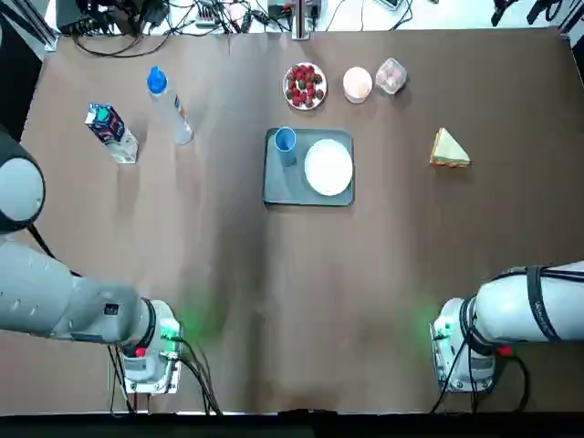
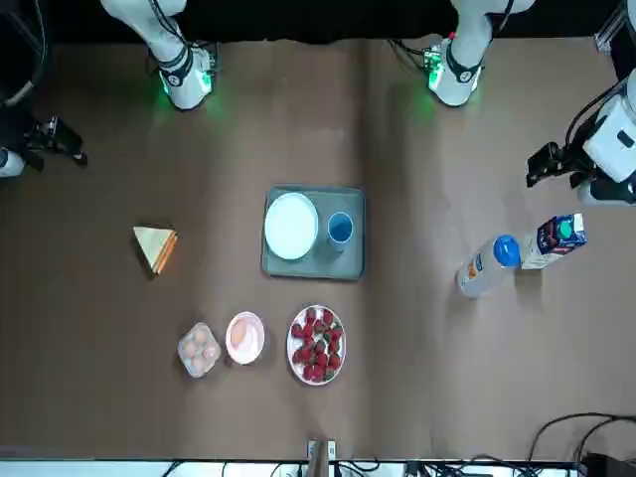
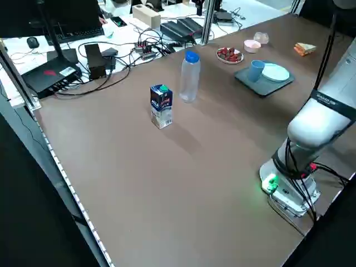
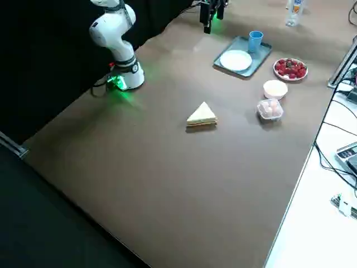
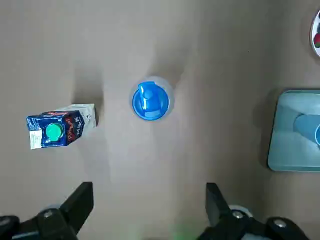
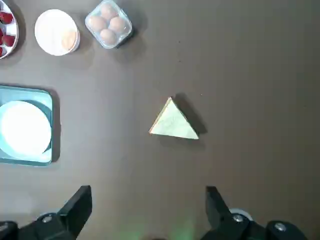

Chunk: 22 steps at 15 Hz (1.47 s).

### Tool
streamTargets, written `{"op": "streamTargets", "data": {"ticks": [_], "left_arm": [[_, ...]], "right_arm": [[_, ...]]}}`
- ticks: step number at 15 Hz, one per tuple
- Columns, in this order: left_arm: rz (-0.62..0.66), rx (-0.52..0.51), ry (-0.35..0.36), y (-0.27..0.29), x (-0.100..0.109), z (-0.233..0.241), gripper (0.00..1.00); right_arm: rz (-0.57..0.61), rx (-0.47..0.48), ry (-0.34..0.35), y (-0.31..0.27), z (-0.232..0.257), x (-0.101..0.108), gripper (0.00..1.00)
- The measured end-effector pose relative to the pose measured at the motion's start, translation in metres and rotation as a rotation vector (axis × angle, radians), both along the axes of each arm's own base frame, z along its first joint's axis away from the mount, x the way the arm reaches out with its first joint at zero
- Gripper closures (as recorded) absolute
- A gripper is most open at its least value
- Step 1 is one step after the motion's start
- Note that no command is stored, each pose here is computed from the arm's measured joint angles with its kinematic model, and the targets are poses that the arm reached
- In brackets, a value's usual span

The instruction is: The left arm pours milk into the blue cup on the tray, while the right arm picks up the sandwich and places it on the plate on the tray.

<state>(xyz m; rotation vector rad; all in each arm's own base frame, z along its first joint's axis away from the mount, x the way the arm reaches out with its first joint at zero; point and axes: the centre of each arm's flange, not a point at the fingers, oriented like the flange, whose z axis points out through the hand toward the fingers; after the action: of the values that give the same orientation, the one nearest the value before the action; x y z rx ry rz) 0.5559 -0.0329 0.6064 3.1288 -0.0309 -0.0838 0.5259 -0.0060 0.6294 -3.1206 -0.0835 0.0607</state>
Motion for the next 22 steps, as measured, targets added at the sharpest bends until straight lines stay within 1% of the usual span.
{"op": "streamTargets", "data": {"ticks": [9, 12, 13, 15, 18, 22], "left_arm": [[0.005, 0.000, 0.002, 0.003, 0.001, -0.001, 0.01], [0.017, -0.001, 0.003, 0.030, 0.002, -0.002, 0.01], [-0.017, -0.004, 0.003, 0.046, 0.002, -0.002, 0.01], [-0.137, -0.024, -0.002, 0.087, -0.001, -0.002, 0.01], [-0.243, -0.103, -0.047, 0.138, -0.002, -0.006, 0.01], [-0.396, -0.165, -0.110, 0.214, 0.007, -0.044, 0.01]], "right_arm": [[-0.003, 0.000, -0.021, 0.000, 0.003, 0.001, 0.00], [-0.002, 0.000, -0.021, 0.000, 0.003, 0.001, 0.00], [-0.002, 0.000, -0.021, 0.000, 0.003, 0.001, 0.00], [-0.003, 0.000, -0.022, 0.000, 0.003, 0.001, 0.00], [-0.003, 0.000, -0.022, 0.000, 0.003, 0.001, 0.00], [-0.004, 0.000, -0.022, 0.000, 0.004, 0.001, 0.00]]}}
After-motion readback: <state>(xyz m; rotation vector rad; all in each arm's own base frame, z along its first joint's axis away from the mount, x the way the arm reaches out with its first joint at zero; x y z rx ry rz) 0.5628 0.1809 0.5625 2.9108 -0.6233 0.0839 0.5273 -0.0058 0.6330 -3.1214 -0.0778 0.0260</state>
